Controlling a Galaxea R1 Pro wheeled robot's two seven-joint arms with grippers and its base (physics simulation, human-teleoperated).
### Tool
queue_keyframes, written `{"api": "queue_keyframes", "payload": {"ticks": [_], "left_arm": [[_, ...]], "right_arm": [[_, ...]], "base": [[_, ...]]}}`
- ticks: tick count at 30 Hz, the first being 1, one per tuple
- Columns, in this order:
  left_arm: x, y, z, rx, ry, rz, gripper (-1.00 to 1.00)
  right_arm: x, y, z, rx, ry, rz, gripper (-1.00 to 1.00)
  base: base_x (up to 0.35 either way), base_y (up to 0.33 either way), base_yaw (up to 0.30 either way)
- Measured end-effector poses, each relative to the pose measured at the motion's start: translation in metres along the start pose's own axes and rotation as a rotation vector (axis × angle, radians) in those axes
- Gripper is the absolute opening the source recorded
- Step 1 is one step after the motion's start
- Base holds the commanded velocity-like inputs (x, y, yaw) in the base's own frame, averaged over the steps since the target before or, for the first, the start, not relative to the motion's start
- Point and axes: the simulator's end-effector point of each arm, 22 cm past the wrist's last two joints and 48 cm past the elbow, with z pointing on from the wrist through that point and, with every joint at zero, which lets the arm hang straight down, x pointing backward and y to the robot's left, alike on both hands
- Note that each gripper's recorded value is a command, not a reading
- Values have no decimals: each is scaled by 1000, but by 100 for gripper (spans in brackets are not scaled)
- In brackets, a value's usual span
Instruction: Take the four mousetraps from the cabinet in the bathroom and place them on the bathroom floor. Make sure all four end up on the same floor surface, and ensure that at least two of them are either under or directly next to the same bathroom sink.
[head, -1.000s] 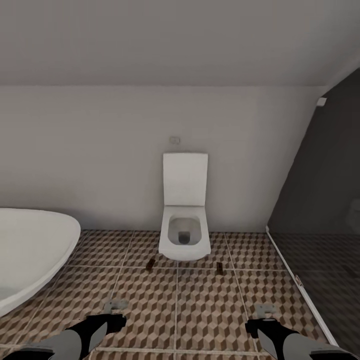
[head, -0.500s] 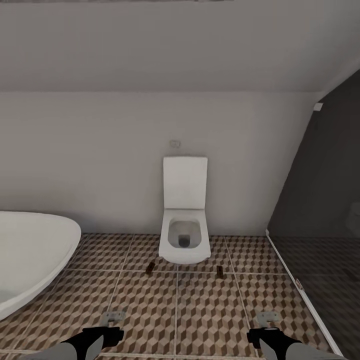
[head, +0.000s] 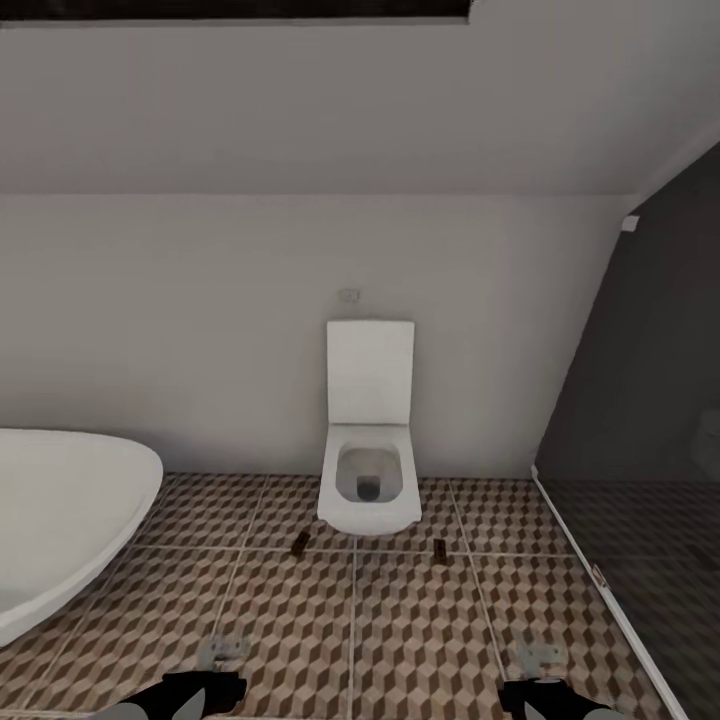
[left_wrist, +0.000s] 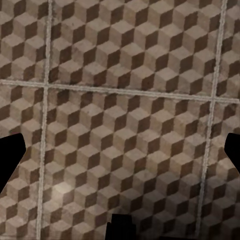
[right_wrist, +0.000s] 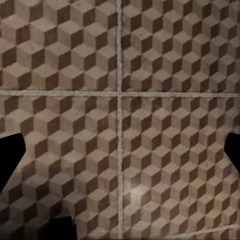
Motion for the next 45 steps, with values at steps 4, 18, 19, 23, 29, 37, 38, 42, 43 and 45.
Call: {"api": "queue_keyframes", "payload": {"ticks": [4, 18, 19, 23, 29, 37, 38, 42, 43, 45], "left_arm": [[9, 0, -1, 0, 9, 1, 100], [38, 2, -4, -1, 34, 2, 100], [39, 2, -4, -1, 35, 2, 100], [42, 1, -5, 0, 35, 2, 100], [53, 1, -6, 0, 46, 3, 100], [75, 0, -6, 2, 66, 4, 100], [80, -2, -6, 5, 65, 5, 100], [91, -5, -6, 8, 61, 5, 100], [94, -6, -6, 9, 62, 5, 100], [98, -6, -6, 10, 63, 4, 100]], "right_arm": [[13, 1, -1, -1, 12, -5, 100], [70, 5, -4, -10, 45, -20, 100], [73, 5, -5, -11, 47, -21, 100], [80, 6, -6, -12, 47, -21, 100], [85, 6, -7, -13, 49, -21, 100], [89, 7, -7, -17, 55, -23, 100], [93, 7, -7, -18, 60, -25, 100], [113, 9, -9, -21, 81, -38, 100], [118, 9, -9, -22, 87, -42, 100], [128, 10, -10, -24, 98, -48, 100]], "base": [[0, 0, 0], [0, 0, 0], [0, 0, 0], [0, 0, 0], [0, 0, 0], [0, 0, 0], [0, 0, 0], [0, 0, 0], [0, 0, 0], [0, 0, 0]]}}
